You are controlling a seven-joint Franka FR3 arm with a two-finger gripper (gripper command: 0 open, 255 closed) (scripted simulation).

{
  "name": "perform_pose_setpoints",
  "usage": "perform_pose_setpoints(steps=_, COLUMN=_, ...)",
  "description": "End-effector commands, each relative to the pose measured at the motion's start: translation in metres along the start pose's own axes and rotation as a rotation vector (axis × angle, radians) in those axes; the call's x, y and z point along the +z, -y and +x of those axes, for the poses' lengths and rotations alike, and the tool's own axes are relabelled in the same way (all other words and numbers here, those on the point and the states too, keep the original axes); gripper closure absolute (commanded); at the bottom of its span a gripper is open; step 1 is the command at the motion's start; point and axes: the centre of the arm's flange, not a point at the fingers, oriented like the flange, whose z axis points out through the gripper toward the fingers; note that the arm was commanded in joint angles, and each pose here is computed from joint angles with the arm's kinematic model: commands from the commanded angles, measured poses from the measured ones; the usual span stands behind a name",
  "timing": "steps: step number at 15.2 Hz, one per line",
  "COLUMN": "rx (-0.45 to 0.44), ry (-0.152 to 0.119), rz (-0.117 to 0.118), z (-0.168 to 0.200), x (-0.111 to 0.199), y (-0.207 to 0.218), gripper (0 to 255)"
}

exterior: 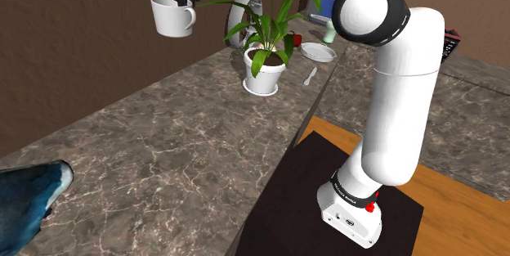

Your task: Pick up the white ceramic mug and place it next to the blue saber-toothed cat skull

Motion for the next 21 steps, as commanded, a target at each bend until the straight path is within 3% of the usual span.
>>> perform_pose_setpoints(steps=1, rx=0.0, ry=0.0, rz=0.0, z=0.0, x=-0.011, y=0.0, gripper=255)
perform_pose_setpoints(steps=7, rx=0.0, ry=0.0, rz=0.0, z=0.0, x=-0.042, y=0.002, gripper=255)
perform_pose_setpoints(steps=21, rx=0.0, ry=0.0, rz=0.0, z=-0.118, x=-0.034, y=0.144, gripper=255)
